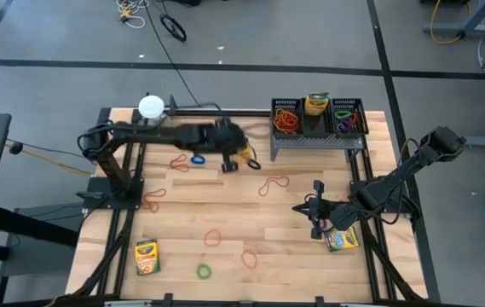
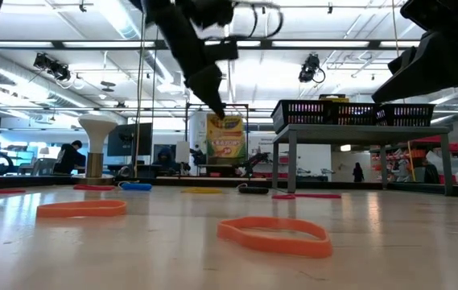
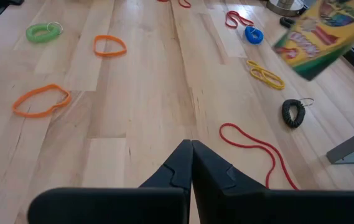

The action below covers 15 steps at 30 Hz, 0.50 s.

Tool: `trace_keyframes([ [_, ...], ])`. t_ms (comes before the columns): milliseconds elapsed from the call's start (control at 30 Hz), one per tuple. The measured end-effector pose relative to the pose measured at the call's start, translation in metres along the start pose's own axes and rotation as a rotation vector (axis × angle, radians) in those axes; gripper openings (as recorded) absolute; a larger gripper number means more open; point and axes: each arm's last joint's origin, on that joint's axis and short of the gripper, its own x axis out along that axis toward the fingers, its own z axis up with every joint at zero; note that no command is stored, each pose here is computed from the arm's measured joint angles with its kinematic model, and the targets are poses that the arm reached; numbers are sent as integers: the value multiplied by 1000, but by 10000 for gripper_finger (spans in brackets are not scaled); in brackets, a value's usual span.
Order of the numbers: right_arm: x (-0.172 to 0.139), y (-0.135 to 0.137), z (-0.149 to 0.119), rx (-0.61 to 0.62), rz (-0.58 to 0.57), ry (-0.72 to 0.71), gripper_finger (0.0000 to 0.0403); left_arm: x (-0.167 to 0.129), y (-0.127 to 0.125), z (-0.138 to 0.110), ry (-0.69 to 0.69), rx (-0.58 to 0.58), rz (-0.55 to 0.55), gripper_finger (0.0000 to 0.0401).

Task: Pick & Place Office Desk Supplies
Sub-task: Put the yellow crayon box into the middle black bin on the shelf

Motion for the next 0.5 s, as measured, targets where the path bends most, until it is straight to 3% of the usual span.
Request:
trace_keyframes([
  [267, 0, 0, 0, 4, -3, -2, 11, -25, -76, 11, -62, 104, 73, 2],
  [500, 0, 0, 0, 5, -3, -3, 11, -26, -136, 6, -80, 157, 176, 2],
])
